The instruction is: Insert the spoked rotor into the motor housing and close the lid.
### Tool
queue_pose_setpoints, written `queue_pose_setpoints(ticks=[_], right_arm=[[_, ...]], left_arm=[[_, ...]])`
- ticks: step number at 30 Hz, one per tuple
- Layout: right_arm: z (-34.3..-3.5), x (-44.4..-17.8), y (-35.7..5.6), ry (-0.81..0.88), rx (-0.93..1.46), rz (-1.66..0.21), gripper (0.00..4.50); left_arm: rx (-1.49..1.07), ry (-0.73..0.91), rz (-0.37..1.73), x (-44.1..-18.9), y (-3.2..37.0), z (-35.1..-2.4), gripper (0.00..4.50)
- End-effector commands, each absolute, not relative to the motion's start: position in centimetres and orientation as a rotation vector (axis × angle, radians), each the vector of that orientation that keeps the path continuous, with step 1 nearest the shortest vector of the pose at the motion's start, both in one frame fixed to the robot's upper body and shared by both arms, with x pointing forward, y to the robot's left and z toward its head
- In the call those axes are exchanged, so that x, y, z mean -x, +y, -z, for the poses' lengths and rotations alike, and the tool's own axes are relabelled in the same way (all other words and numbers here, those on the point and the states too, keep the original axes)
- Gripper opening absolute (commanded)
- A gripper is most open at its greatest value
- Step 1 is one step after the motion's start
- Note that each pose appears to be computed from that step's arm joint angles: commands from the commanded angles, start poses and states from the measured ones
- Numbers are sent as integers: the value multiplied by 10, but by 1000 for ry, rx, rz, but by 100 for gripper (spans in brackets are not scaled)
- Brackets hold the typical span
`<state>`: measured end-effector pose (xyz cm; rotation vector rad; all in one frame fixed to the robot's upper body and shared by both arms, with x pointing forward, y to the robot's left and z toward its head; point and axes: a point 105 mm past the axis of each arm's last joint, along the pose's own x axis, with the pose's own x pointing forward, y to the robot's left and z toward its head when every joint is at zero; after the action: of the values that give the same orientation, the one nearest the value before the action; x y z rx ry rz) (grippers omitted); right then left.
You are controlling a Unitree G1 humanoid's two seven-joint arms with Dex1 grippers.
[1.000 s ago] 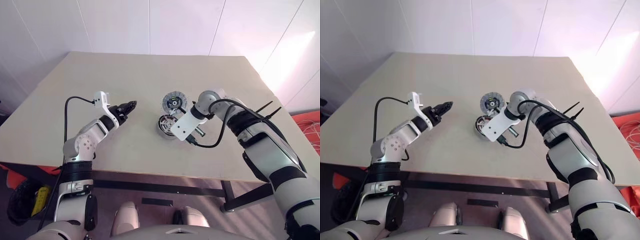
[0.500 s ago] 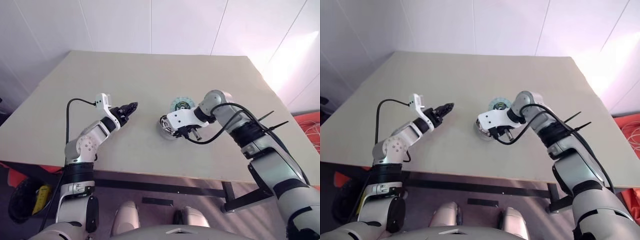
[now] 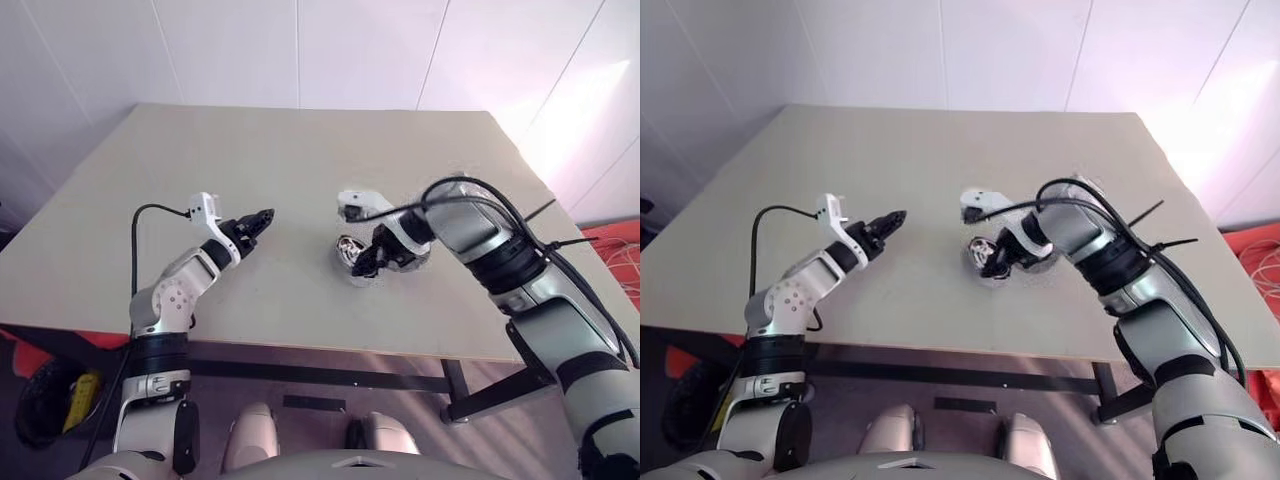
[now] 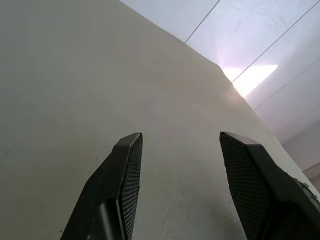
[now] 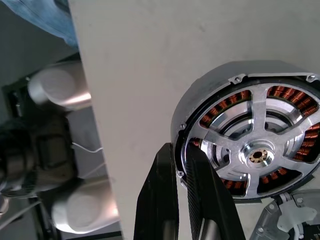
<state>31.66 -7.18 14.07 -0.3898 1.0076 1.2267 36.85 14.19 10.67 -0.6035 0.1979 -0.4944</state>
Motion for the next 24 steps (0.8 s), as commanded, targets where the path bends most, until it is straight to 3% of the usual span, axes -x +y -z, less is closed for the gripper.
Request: queue_pose_setpoints(ticks=[1, 12, 24], right_arm=[[-163, -326, -51, 1008, 236, -1081, 3], [-132, -332, -27, 1042, 188, -970, 3], [-132, -329, -5, 1016, 156, -1006, 3]], left_arm=[[594, 133, 513, -369, 142, -124, 259], [584, 121, 492, -367, 151, -127, 259], [577, 119, 479, -366, 154, -128, 259]])
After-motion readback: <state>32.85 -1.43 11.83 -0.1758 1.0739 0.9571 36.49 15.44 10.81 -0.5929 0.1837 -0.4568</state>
